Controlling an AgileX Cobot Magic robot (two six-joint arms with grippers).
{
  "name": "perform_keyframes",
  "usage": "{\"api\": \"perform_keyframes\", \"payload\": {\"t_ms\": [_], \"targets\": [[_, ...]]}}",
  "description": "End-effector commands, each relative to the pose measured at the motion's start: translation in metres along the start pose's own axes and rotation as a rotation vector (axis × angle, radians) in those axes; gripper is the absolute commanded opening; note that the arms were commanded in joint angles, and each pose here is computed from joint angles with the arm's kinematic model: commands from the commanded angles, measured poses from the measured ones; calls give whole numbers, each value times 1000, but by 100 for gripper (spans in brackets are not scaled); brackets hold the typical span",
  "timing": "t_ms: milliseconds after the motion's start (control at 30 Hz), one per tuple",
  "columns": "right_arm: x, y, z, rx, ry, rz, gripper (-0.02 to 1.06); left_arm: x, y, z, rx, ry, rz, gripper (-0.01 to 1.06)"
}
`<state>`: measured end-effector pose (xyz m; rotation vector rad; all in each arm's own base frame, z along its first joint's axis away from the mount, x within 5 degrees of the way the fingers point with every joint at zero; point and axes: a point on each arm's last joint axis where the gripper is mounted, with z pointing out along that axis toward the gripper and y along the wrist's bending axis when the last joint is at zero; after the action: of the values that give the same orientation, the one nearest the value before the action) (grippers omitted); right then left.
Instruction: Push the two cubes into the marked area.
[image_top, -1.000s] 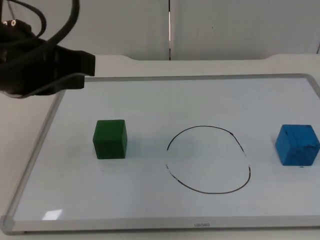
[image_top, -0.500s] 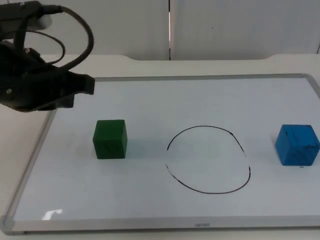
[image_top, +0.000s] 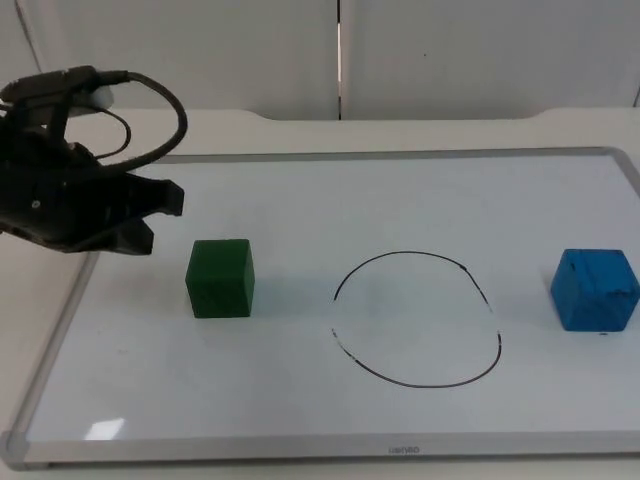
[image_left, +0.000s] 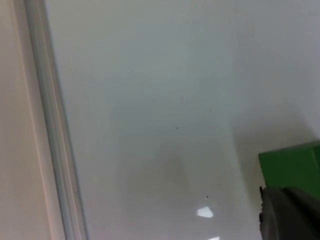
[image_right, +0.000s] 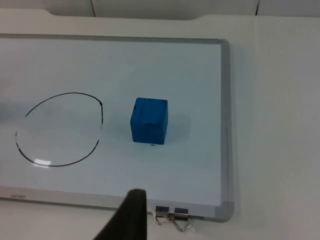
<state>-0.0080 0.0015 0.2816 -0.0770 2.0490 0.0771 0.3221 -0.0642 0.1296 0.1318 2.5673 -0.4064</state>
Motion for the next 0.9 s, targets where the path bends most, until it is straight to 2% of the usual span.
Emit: {"api": "perform_keyframes", "payload": {"t_ms": [0,433,867], "targets": [[1,0,1,3,-4,-2,105,-1,2,3,-11,0,7,0],[1,0,1,5,-4,-3,105,11,10,30,-21,68,-27,0],[1,0,1,5,-4,-1,105,3,7,34,25,28,-21,0]]}}
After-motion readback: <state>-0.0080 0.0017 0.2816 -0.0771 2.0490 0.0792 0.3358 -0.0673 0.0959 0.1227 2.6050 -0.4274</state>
